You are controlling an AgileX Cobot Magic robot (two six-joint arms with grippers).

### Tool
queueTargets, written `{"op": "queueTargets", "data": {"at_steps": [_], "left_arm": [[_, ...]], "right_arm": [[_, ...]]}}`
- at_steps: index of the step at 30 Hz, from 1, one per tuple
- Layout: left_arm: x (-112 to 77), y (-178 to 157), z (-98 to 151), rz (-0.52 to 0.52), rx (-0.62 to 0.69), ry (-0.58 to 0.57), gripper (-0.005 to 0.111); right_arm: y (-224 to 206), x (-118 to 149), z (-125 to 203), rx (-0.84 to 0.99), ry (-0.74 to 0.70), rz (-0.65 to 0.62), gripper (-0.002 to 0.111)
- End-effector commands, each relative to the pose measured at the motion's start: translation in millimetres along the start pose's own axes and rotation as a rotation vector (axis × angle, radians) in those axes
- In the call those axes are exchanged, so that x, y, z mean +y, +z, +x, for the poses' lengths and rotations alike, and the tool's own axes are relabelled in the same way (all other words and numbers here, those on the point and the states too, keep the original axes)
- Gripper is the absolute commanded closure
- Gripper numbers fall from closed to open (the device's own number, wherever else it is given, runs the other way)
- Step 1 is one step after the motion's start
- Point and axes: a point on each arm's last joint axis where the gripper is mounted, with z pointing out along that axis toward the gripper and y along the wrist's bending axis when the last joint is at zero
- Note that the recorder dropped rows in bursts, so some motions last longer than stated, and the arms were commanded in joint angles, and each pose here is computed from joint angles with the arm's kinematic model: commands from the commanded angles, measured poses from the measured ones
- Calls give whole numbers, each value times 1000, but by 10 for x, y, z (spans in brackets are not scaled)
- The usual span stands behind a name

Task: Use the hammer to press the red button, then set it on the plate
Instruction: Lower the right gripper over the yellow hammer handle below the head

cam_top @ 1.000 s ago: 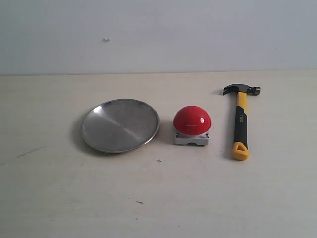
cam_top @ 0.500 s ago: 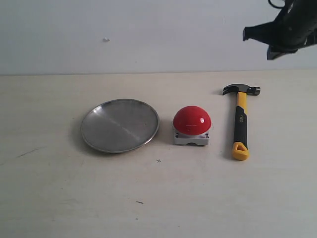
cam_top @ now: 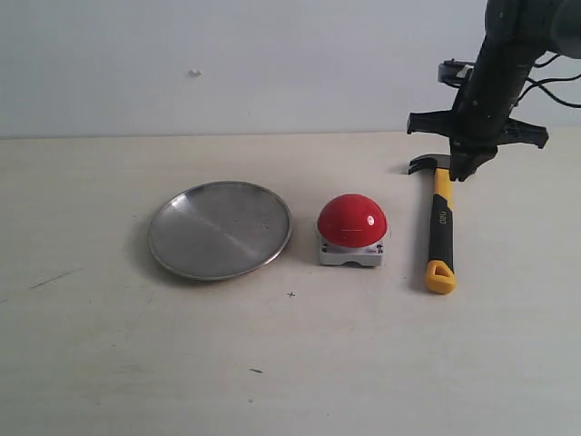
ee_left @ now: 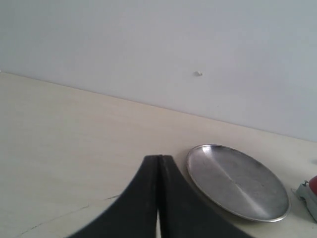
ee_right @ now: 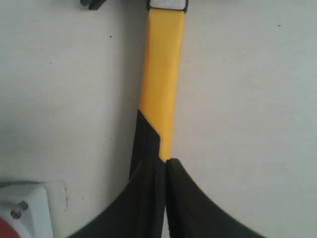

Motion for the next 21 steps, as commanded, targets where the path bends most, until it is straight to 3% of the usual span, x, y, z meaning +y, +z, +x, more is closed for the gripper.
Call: {"op": "queueTargets", "data": {"at_steps": [1,4,9,21], "left_arm": [[-4,2,-3,5,2,0,107],[-4,2,-3,5,2,0,107],[-4,2,-3,5,2,0,107],[-4,2,-3,5,2,0,107]], "right_arm": [[147,27,-132,-14,4,-5,70],[168,54,-233,-51,2,-14,57],[297,38,-384,-88,18,-30,57],[588,-150,-402,-32,67,-32,59]]}}
